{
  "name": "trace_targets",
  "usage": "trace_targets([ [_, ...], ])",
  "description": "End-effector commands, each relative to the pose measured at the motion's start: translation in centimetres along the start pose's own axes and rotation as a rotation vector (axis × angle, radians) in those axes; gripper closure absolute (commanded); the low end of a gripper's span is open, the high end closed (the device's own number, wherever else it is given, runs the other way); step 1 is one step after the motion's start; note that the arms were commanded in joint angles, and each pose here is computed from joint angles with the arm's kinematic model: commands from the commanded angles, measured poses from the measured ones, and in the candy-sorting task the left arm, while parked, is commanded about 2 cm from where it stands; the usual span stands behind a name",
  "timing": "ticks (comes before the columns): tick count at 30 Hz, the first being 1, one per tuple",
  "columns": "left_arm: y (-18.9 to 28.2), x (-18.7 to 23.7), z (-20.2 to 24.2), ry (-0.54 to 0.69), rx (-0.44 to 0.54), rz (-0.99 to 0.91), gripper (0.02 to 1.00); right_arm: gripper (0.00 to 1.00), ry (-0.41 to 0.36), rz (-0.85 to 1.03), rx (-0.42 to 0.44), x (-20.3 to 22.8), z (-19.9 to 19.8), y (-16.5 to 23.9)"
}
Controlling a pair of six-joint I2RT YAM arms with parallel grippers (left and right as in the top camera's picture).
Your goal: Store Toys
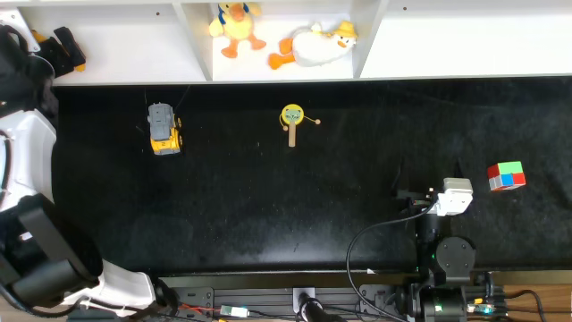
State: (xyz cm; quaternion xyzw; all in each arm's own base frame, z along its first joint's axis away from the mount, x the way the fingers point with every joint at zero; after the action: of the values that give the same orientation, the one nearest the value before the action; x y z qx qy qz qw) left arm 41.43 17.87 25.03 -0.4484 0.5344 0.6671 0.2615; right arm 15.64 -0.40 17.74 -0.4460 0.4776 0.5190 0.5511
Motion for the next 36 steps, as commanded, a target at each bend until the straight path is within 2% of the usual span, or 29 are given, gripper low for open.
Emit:
trace_targets([
  [1, -0.3, -0.5, -0.1, -0.002, 0.007, -0.017, 0.02, 0.005, -0.005, 0.001, -0.009, 0.4, 0.1, 0.0],
  [15, 0.3, -0.7, -0.6, -0.013, -0.01, -0.01, 0.02, 0.007, -0.005, 0.001, -0.009, 0.4, 0.1, 0.0],
  [19, 1.6, -1.3, -1.5, -0.105, -0.034, -0.001, 0.02, 0.007, -0.005, 0.001, -0.009, 0.4, 0.1, 0.0],
  [26, 3.0, -1.2, -1.5, -0.105, -0.042, 0.042, 0.023, 0.005, -0.005, 0.001, -0.009, 0.4, 0.1, 0.0],
  [30, 5.1, -2.0, -0.8, -0.103, -0.095, 0.034, 0.02, 0.005, -0.005, 0.001, -0.009, 0.4, 0.1, 0.0],
  [36, 7.9, -1.4, -0.6, -0.099, -0.096, 0.096, 0.02, 0.005, -0.005, 0.001, -0.009, 0.4, 0.1, 0.0],
])
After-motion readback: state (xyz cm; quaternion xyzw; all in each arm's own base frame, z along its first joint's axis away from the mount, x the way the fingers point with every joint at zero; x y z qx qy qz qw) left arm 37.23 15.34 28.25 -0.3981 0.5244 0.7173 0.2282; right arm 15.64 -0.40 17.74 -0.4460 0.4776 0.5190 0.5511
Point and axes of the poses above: each gripper's point midway between its finger pads, its own y axis back along the fingers, its own z axis along the line the jaws close on, x = y × z, the point moved 9 cm from there along y, back along the fingers, and after that the axes turned 7 degrees about -y, right-handed, at the moved point
